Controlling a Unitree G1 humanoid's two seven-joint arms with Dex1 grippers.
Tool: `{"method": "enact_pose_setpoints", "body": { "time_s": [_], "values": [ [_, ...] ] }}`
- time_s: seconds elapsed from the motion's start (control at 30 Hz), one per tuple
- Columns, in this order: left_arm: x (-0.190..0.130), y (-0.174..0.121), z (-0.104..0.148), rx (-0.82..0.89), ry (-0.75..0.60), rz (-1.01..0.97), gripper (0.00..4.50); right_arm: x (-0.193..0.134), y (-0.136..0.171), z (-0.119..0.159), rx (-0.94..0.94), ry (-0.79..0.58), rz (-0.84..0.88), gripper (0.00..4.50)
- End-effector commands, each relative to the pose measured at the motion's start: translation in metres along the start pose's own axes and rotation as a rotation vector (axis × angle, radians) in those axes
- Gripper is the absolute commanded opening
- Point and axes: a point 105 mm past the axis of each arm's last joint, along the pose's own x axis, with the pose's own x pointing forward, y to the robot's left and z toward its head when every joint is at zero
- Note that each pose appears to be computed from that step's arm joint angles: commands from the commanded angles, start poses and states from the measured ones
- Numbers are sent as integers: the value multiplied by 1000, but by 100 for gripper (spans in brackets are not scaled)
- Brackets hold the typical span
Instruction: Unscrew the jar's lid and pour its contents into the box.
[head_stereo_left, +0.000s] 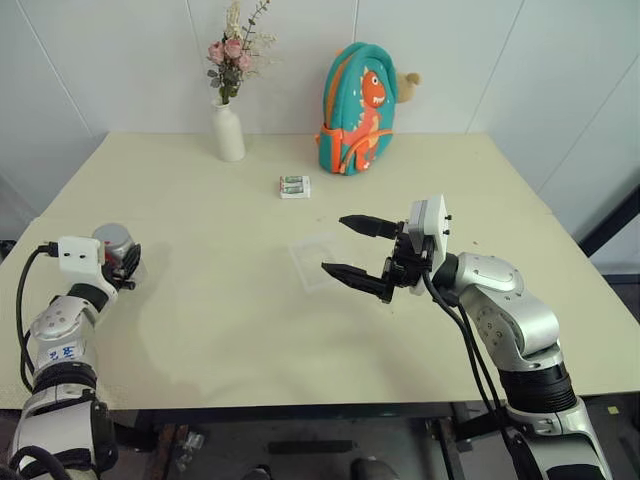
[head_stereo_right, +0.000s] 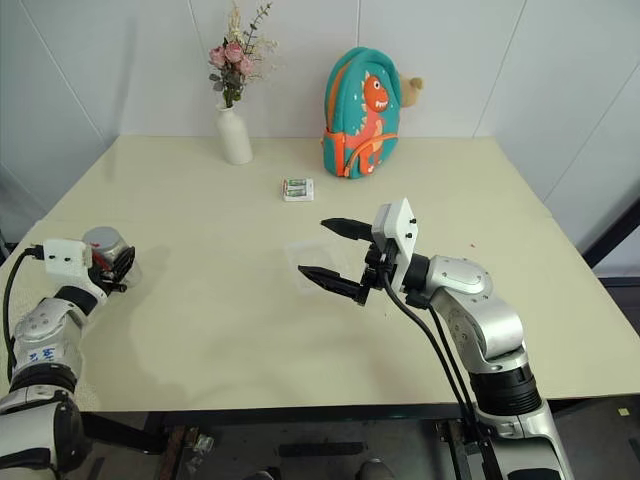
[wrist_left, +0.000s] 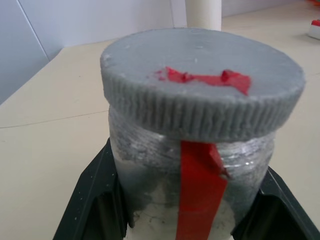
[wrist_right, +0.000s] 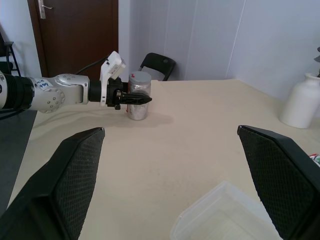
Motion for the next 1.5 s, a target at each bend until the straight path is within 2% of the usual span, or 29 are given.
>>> {"method": "enact_pose_setpoints", "body": {
  "time_s": [0.03, 0.17, 0.23, 0.3, 0.37, 0.63, 0.97, 1.3, 1.4, 1.5],
  "values": [
    [0, -19, 81, 14, -271, -95, 198, -1, 3, 11, -21, -26, 2, 450],
    [-27, -85, 102, -40, -232, -439, 198, 0, 5, 11, -4, -22, 1, 450],
    [-40, -115, 97, -76, -130, -591, 198, 3, 5, 9, 24, 0, -10, 450],
    [-45, -127, 94, -106, -74, -648, 198, 5, 5, 8, 38, 18, -21, 450],
    [-51, -157, 93, -90, -40, -785, 198, 14, 8, 7, 64, 20, -15, 450],
    [-49, -225, 110, -155, -59, -1062, 198, 40, 22, 4, 149, 41, -3, 450],
    [-53, -255, 115, -146, -62, -1185, 198, 55, 22, 0, 172, 46, -43, 450],
    [-53, -253, 111, -127, -44, -1188, 198, 54, 20, 1, 176, 38, -48, 450],
    [-53, -253, 111, -127, -44, -1183, 198, 54, 22, 2, 177, 32, -30, 391],
    [-52, -253, 112, -128, -48, -1179, 198, 55, 25, 3, 181, 27, -10, 291]
  ]
}}
